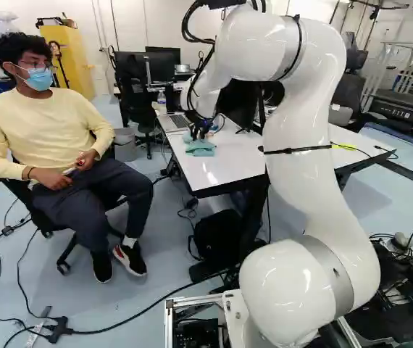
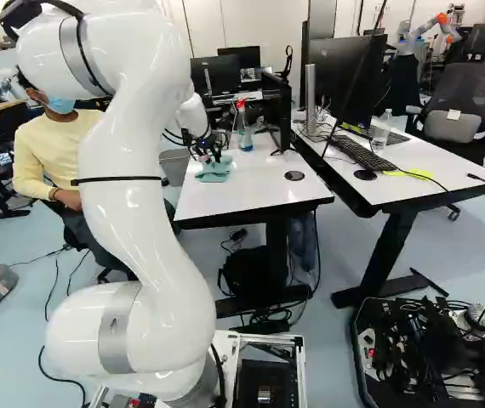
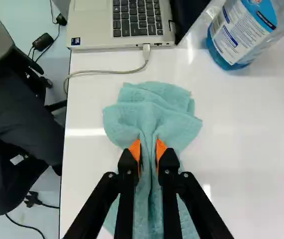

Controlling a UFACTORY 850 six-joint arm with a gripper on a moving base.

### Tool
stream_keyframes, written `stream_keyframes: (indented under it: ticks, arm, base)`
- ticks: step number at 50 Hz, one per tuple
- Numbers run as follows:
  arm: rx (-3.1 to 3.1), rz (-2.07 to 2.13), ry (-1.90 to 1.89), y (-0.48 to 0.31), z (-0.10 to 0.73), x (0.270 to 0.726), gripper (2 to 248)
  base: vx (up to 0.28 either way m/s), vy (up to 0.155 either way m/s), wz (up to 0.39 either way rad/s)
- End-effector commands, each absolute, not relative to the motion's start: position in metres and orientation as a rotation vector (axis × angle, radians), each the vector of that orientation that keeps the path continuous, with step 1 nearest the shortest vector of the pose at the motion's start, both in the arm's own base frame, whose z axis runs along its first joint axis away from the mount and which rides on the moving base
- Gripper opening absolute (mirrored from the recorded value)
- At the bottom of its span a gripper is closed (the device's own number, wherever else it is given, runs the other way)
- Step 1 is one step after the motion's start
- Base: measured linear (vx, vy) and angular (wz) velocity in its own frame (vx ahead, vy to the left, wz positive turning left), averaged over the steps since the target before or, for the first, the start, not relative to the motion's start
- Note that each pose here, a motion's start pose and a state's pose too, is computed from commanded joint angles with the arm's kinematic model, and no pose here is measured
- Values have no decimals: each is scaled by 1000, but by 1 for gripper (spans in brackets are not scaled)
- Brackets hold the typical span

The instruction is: Clean the table with the green towel

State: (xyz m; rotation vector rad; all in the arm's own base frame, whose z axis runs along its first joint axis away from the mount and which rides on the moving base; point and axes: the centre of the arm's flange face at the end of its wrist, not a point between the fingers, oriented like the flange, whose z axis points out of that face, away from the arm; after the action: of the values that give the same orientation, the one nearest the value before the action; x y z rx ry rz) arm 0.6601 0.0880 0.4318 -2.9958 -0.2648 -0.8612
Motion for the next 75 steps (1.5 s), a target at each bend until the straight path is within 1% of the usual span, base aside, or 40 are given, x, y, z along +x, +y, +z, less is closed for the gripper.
stream_keyframes:
  ticks: [13, 43, 64, 75]
  arm:
    - [-3010, -863, -212, 64, 432, 662, 56]
    - [-3020, -911, -112, 21, 430, 695, 56]
    - [-3016, -930, -107, 19, 453, 689, 56]
    - [-3022, -907, -115, 23, 467, 676, 56]
  base:
    - [0, 0, 0]
    - [0, 0, 0]
    - [0, 0, 0]
    - [0, 0, 0]
